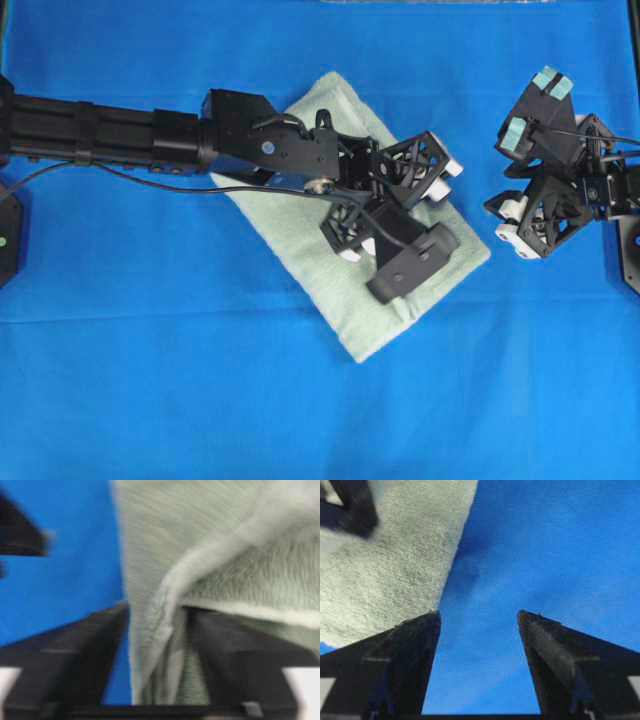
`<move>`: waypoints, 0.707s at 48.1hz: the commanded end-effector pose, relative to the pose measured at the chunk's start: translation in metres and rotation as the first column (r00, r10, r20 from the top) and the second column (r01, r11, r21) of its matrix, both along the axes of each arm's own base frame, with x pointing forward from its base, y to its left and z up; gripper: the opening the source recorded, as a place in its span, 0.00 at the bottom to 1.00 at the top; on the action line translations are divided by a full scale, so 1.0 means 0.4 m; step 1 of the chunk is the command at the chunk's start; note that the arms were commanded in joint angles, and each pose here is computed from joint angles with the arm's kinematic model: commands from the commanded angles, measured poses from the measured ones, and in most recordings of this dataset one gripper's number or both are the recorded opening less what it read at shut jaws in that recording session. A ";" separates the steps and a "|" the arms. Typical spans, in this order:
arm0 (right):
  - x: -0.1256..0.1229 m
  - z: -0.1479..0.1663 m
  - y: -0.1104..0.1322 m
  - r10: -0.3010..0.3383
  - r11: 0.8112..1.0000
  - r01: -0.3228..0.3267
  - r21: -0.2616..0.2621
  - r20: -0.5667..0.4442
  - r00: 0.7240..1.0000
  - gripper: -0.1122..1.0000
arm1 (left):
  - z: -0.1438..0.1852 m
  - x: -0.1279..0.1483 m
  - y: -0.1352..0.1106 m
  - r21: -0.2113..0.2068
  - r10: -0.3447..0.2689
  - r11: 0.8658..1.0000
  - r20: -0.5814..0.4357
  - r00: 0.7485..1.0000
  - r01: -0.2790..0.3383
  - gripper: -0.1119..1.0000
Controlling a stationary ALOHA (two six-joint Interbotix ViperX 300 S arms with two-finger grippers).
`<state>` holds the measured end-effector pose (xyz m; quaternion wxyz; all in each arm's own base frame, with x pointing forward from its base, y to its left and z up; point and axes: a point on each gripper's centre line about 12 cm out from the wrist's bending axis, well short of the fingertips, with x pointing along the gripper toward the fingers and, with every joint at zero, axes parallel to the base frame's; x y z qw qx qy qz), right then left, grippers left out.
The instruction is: Fold a bath towel.
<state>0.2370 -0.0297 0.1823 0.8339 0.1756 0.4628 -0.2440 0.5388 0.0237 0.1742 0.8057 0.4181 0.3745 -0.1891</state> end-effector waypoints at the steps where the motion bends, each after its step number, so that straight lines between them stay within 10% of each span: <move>1: 0.006 0.016 0.001 0.003 1.000 -0.003 -0.002 0.026 1.000 0.67 | 0.095 0.003 0.003 -0.042 0.056 0.998 0.110 0.992 -0.052 0.68; 6: 0.007 0.017 0.001 0.003 1.000 -0.003 0.000 0.033 0.999 0.67 | 0.118 -0.002 0.014 -0.110 0.134 0.987 0.125 0.983 -0.121 0.87; 18: 0.017 0.026 0.003 0.012 1.000 -0.012 0.001 0.058 0.998 0.67 | 0.160 -0.074 -0.006 -0.207 0.220 0.959 0.122 0.968 -0.192 0.88; 34: 0.034 0.092 -0.003 0.064 0.996 -0.055 -0.064 0.159 0.985 0.67 | 0.297 -0.322 -0.030 -0.465 0.406 0.854 0.312 0.859 -0.234 0.87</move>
